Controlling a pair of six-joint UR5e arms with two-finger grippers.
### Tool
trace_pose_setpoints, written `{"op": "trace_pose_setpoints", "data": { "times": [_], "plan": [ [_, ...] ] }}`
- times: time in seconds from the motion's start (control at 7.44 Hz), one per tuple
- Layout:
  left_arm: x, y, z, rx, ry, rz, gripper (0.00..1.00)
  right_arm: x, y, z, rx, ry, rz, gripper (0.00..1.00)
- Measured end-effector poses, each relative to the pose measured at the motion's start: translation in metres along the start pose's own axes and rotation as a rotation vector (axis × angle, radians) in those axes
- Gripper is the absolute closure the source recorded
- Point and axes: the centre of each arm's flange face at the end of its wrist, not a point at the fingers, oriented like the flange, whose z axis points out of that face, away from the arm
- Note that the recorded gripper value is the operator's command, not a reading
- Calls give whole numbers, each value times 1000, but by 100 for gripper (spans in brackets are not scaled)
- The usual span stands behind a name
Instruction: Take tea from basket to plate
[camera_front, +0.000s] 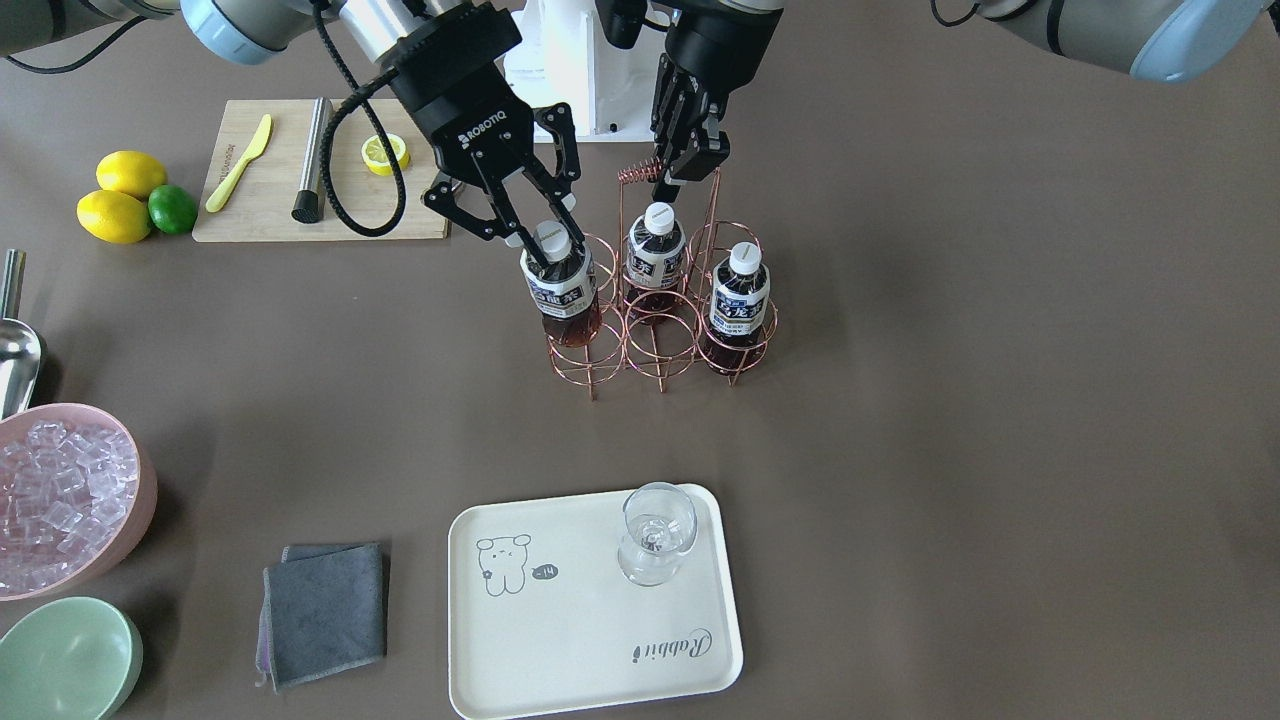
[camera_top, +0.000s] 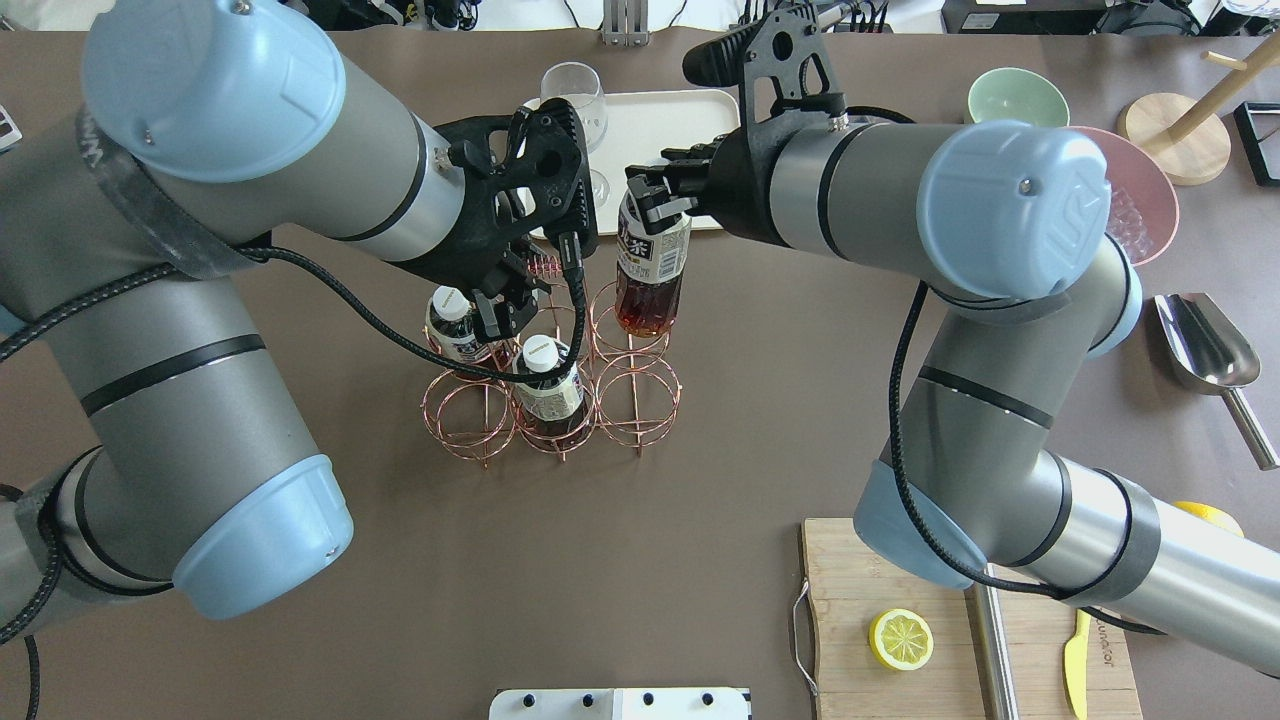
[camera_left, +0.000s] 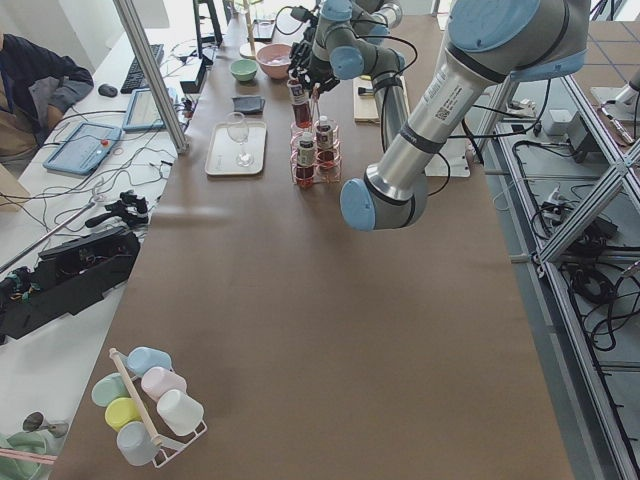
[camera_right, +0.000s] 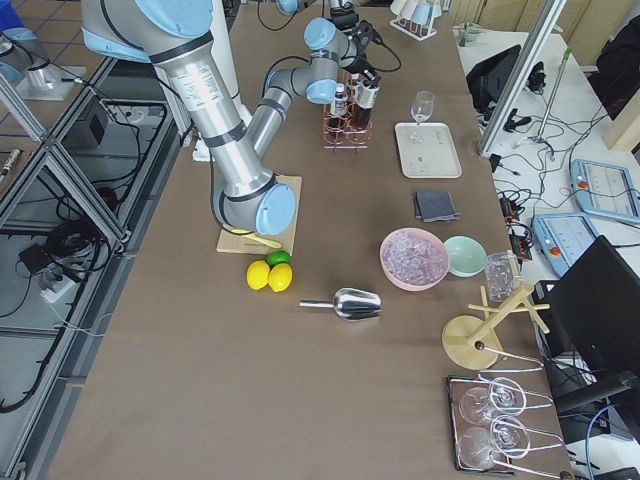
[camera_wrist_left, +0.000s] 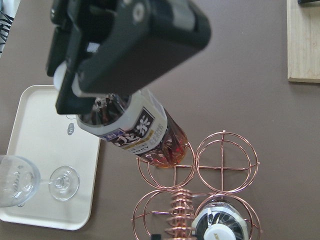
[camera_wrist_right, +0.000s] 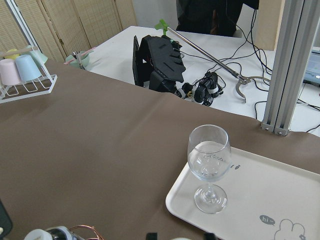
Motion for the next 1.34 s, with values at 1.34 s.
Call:
{"op": "trace_pose_setpoints", "data": {
  "times": [1.34],
  "plan": [
    [-17,6,-15,10,-3,-18,100,131,-93,-63,34,70,52,100]
  ]
}}
